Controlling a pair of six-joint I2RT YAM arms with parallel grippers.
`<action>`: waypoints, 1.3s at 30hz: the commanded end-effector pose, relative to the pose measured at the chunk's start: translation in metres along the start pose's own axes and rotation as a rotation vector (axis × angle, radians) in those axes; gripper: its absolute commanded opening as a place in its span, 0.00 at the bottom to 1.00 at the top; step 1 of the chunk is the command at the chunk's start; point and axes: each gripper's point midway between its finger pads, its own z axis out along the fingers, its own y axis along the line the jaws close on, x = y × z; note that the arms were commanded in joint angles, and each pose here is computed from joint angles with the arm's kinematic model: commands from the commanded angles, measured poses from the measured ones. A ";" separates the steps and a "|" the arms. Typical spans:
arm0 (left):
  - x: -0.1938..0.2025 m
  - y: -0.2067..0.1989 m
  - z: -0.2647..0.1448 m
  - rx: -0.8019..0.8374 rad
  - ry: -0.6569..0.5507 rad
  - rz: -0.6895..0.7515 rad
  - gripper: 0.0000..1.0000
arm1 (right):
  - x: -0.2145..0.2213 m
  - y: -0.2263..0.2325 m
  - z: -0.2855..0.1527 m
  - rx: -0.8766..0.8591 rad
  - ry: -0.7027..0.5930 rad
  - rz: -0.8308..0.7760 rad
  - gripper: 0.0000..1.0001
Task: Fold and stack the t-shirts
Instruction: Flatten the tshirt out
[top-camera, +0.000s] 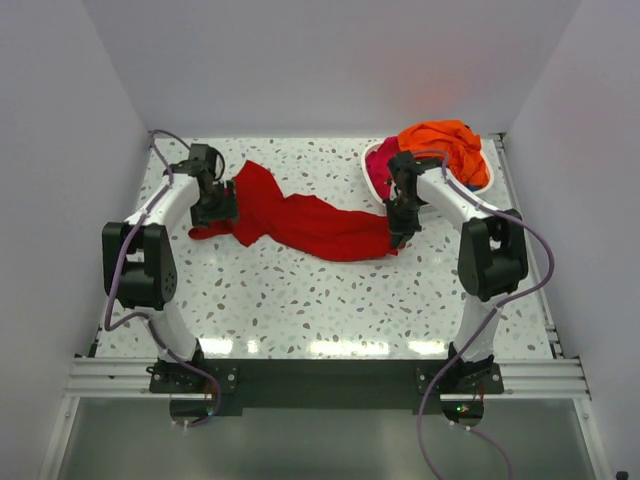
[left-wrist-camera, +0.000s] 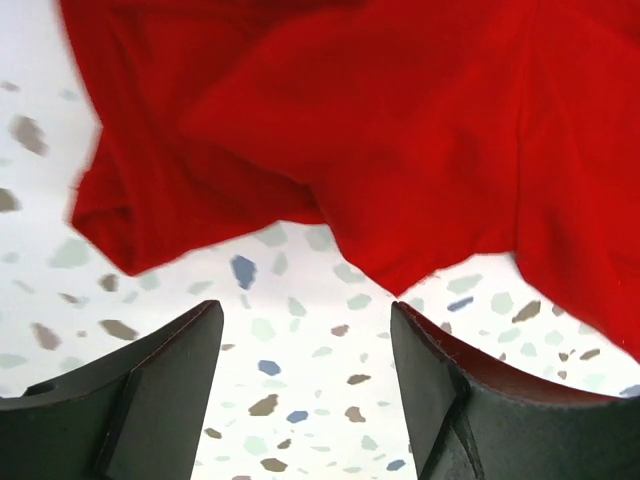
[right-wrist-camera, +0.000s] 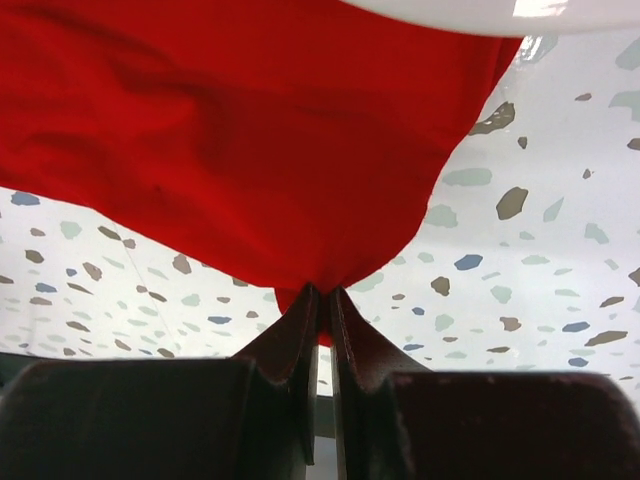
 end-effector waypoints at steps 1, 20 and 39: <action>0.006 -0.026 0.004 0.110 -0.050 -0.023 0.72 | -0.001 0.006 -0.020 -0.045 -0.060 0.003 0.09; -0.045 0.022 0.025 -0.030 -0.269 0.013 0.65 | 0.017 0.008 -0.020 -0.089 -0.070 0.015 0.10; -0.041 0.021 0.072 -0.022 -0.208 0.086 0.46 | 0.012 0.011 -0.025 -0.094 -0.082 0.038 0.10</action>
